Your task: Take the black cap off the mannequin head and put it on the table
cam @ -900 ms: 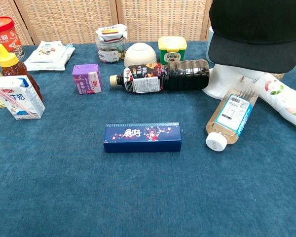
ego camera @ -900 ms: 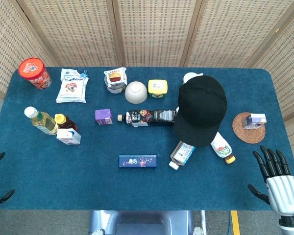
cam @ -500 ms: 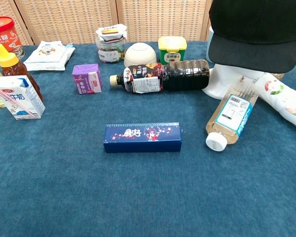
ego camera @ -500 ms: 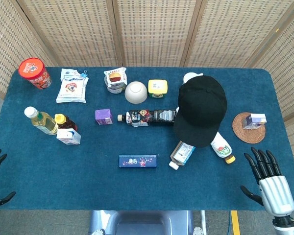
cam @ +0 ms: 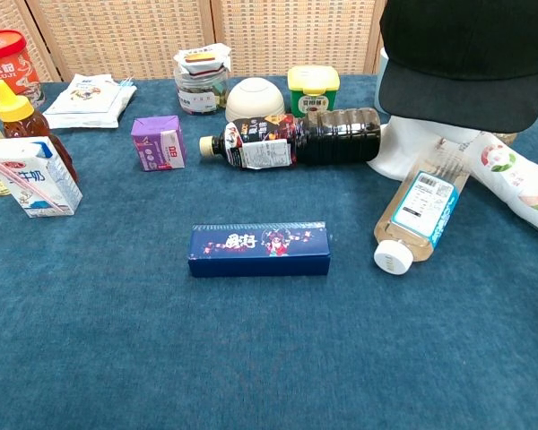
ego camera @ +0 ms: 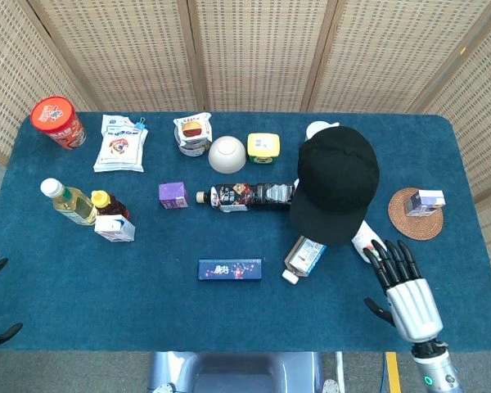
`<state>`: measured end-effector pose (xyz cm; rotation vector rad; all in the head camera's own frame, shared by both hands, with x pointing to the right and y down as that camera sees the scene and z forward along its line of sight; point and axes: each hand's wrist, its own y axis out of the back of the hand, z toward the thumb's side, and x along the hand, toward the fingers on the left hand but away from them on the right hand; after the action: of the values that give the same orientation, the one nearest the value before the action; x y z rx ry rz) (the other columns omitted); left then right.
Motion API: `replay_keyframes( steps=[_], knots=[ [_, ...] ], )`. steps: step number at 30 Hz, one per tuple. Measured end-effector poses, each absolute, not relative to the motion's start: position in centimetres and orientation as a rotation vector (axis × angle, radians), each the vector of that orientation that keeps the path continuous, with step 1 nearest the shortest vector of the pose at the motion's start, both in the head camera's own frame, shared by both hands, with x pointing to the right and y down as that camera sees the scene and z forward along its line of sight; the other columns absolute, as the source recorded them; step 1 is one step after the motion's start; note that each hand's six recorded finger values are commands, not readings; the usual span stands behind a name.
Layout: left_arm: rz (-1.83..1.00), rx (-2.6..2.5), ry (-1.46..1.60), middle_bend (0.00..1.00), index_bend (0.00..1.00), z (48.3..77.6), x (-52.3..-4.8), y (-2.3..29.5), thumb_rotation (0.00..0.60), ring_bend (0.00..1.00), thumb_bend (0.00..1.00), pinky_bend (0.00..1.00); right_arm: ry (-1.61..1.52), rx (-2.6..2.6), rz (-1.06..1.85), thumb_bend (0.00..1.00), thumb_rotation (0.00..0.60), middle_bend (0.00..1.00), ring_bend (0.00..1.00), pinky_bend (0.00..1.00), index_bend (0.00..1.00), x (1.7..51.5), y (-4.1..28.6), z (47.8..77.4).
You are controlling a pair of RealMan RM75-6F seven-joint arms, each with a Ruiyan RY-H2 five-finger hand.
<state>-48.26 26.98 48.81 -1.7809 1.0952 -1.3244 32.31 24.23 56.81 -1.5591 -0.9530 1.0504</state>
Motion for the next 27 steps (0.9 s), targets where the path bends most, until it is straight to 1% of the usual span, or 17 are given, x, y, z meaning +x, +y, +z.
replay_keyframes(
  steps=[4, 15, 27],
  knots=[
    [-1.322, -1.793, 1.094, 0.0, 0.0, 48.8, -48.3, 26.9, 0.6, 0.0, 0.03, 0.0, -0.947, -1.532, 1.03, 0.0, 0.6, 0.1, 0.01, 0.02, 0.1, 31.0, 23.4, 57.7],
    [-1.328, -1.79, 1.11, 0.0, 0.0, 48.7, -48.5, 26.6, 0.6, 0.0, 0.03, 0.0, -0.986, -1.439, 0.976, 0.01, 0.6, 0.15, 0.07, 0.1, 0.13, 27.8, 21.7, 60.3],
    [-1.351, -1.8, 1.107, 0.0, 0.0, 49.1, -48.6, 26.3, 0.6, 0.0, 0.03, 0.0, -0.952, -1.312, 0.944, 0.03, 0.6, 0.22, 0.12, 0.21, 0.19, 25.9, 19.6, 63.1]
  ],
)
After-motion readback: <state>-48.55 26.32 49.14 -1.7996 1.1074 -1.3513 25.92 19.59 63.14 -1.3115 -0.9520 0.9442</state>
